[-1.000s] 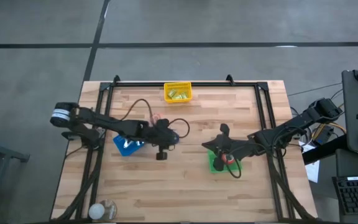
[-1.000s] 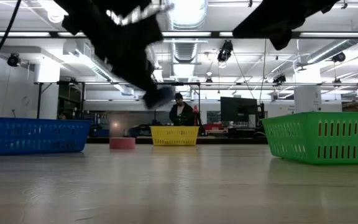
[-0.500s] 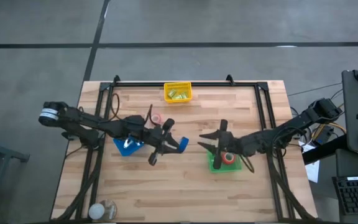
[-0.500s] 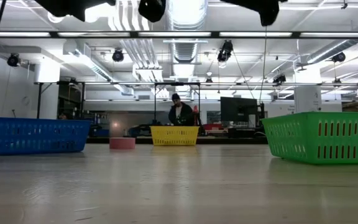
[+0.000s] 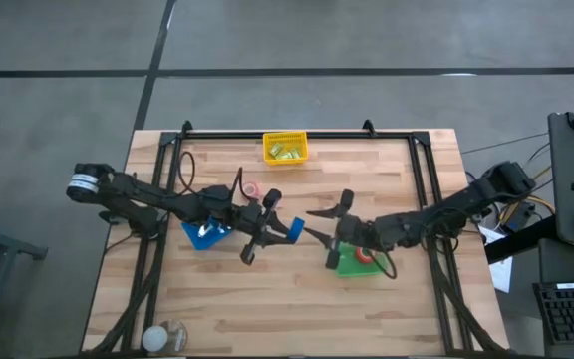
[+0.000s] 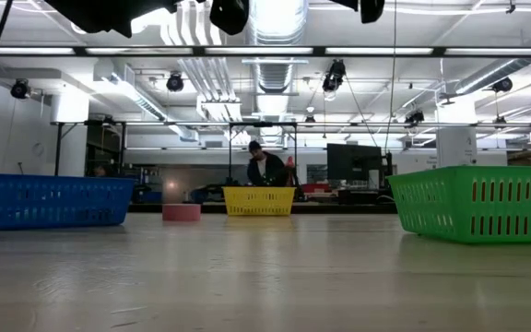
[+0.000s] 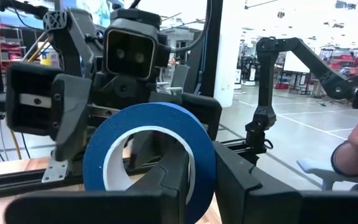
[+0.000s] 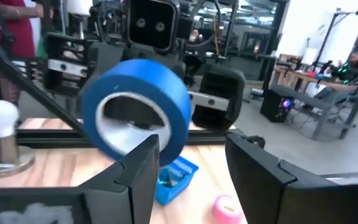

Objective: Pick and place Stapler, Stapler remover, tape
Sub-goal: Put the blue tape into the green bin

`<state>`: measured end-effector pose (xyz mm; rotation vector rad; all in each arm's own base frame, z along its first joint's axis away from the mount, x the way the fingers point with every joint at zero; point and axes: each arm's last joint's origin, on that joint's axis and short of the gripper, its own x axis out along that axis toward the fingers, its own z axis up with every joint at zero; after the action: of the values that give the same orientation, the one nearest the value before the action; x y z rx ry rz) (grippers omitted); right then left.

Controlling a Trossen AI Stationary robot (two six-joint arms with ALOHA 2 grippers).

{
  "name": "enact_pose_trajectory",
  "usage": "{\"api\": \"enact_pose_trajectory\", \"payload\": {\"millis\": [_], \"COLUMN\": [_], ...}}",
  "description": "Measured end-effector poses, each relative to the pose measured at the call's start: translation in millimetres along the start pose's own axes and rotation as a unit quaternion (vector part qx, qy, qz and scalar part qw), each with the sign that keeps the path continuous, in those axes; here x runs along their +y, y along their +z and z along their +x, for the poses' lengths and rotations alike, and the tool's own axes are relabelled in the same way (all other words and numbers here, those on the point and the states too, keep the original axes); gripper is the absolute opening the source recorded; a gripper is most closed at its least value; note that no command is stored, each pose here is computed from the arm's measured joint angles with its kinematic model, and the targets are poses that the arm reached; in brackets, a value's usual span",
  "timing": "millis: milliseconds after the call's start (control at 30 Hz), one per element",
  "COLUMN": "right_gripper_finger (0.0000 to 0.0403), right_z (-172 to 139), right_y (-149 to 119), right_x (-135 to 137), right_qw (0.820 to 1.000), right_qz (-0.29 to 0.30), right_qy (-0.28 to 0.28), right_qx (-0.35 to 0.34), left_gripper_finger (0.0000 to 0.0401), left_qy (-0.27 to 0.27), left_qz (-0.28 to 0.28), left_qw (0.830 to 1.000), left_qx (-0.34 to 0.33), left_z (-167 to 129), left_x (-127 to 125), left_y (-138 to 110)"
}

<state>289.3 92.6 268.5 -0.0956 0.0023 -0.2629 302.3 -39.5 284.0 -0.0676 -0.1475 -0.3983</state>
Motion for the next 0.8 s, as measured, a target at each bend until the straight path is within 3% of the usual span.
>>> {"api": "enact_pose_trajectory", "payload": {"millis": [300, 800], "right_gripper_finger": [0.0155, 0.0110], "right_z": [2.9, 8.1], "right_y": [8.8, 5.1], "right_x": [1.5, 0.3], "right_qw": [1.000, 1.000], "right_qz": [-0.022, -0.011], "right_qy": [0.002, 0.003], "right_qx": [-0.009, -0.011], "left_gripper_finger": [0.0059, 0.0060], "left_qy": [-0.006, -0.003], "left_qz": [-0.001, 0.005], "left_qw": [1.000, 1.000], "left_qx": [0.000, -0.009], "left_z": [0.5, 0.4], "left_x": [-2.4, -2.1], "left_y": [0.0, 1.8]}}
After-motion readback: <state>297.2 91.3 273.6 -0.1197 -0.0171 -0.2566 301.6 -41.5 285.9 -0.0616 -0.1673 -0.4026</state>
